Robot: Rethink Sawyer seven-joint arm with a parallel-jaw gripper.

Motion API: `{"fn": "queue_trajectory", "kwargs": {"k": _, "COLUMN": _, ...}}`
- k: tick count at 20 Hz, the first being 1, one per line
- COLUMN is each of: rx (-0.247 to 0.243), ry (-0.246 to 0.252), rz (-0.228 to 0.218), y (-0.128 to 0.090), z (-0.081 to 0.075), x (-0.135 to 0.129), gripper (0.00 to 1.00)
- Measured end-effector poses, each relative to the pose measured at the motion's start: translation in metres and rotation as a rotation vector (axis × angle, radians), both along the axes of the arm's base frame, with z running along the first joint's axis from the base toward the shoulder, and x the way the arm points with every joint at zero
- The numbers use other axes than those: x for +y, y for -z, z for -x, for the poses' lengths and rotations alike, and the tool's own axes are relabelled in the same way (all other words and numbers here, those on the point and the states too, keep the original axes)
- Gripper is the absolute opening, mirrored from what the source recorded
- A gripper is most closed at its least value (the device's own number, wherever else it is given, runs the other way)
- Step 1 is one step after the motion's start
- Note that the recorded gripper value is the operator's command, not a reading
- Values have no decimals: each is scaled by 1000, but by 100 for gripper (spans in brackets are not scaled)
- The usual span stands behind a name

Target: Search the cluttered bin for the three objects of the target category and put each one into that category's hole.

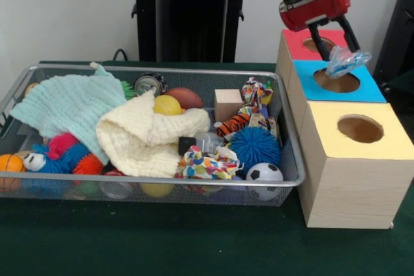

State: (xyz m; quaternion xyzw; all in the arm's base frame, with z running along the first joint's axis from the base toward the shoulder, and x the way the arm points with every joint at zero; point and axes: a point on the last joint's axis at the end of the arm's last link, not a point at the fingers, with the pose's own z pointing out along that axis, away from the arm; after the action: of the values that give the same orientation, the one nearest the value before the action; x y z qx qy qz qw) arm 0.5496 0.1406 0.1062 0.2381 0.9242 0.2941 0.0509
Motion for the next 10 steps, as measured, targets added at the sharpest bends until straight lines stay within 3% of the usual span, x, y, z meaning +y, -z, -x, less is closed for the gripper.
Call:
{"fn": "queue_trajectory", "kwargs": {"k": 5, "rx": -95, "ry": 33, "rz": 24, "y": 3, "z": -6, "x": -1, "gripper": 0}}
{"fn": "queue_trajectory", "kwargs": {"k": 10, "rx": -127, "ry": 39, "rz": 32, "y": 3, "z": -8, "x": -1, "gripper": 0}}
